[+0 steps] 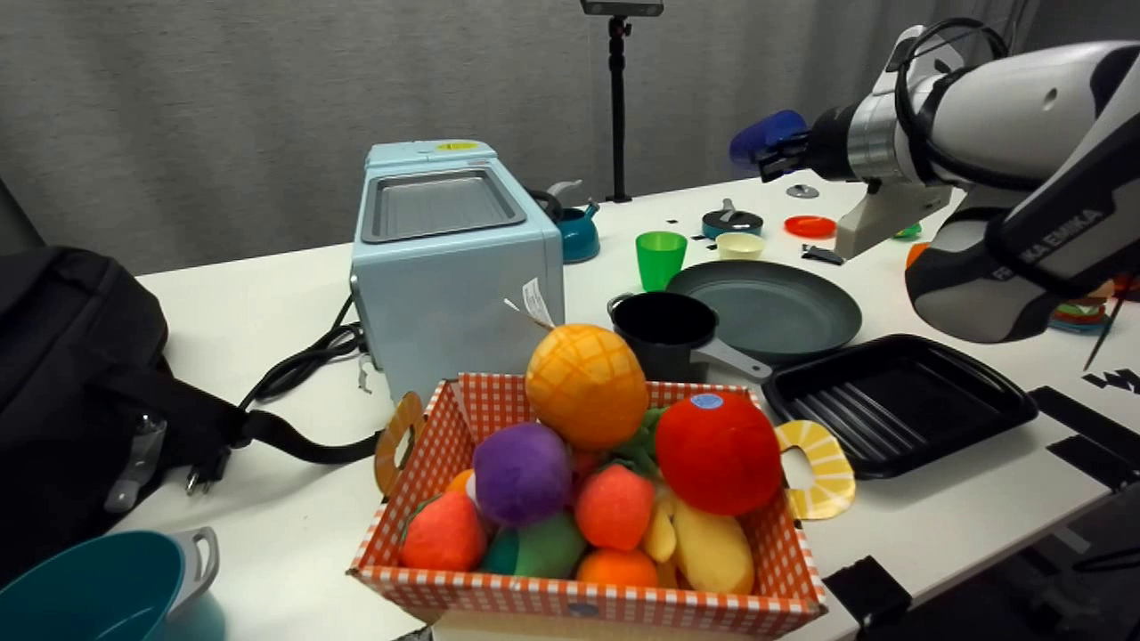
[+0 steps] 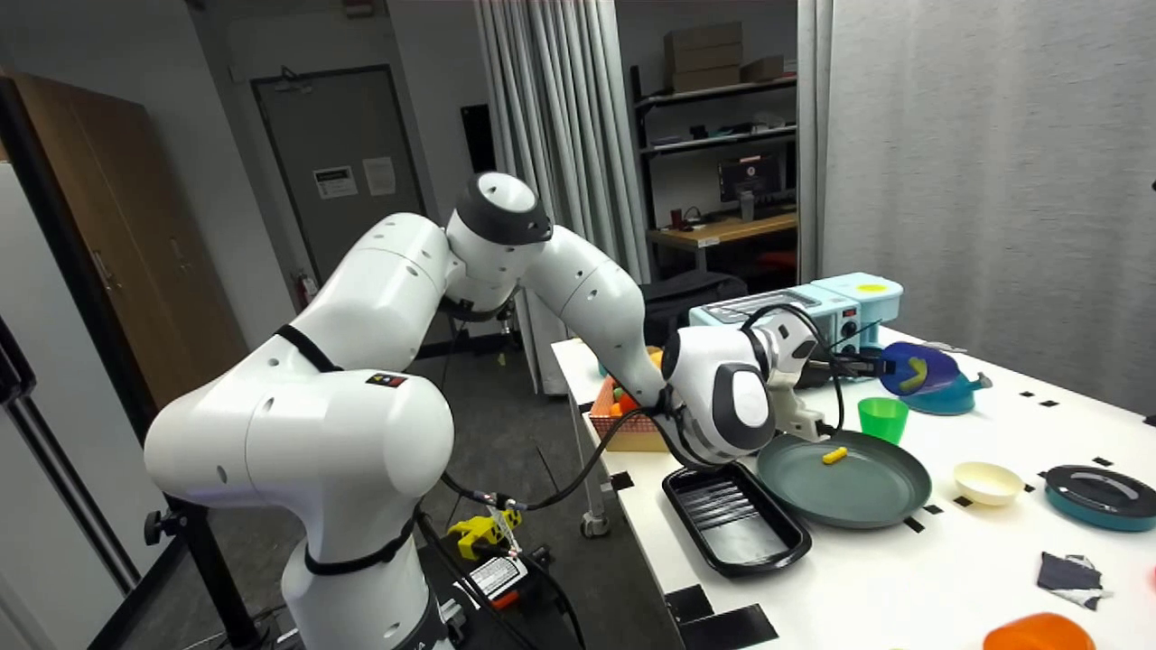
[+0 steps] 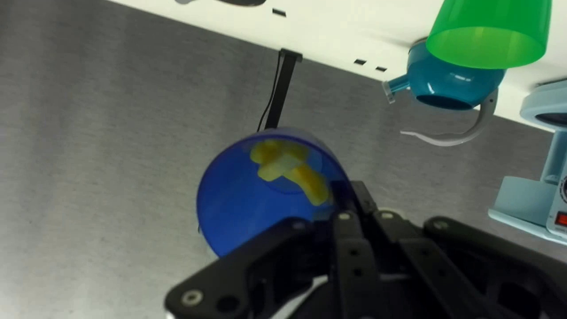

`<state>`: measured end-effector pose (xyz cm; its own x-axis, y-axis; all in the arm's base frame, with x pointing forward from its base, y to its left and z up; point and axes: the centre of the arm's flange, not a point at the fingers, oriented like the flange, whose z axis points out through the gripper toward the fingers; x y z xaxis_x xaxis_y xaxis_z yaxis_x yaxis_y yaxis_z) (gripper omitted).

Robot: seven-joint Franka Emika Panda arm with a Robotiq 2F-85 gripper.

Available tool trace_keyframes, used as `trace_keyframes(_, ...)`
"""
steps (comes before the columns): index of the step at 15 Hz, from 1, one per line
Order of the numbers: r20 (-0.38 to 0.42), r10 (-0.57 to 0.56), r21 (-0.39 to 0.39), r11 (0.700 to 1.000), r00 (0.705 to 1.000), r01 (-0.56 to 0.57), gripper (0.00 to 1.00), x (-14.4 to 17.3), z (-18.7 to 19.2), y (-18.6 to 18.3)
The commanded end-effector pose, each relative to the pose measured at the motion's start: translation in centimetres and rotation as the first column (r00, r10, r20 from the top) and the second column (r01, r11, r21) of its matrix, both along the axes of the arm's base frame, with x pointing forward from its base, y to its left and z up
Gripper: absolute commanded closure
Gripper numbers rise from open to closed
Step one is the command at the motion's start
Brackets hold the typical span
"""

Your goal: Pour the things in the cup onto the plate

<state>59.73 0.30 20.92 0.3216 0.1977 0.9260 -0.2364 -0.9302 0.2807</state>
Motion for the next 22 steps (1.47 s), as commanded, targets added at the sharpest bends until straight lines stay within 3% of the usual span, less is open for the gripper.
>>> trace_keyframes(1, 0.155, 0.043, -0.062, 0.997, 0.987, -0.034, 0.99, -0.4, -2.0, -0.3)
trace_keyframes(6, 0.251, 0.087, -0.106, 0.992, 0.964, -0.062, 0.99, -1.2, -3.7, 0.0)
trace_keyframes(12, 0.349, 0.152, -0.102, 0.987, 0.925, -0.124, 0.99, -0.9, -2.1, 0.8)
trace_keyframes(22, 0.527, 0.142, 0.044, 0.98, 0.838, -0.194, 0.99, -2.6, 0.8, -0.3)
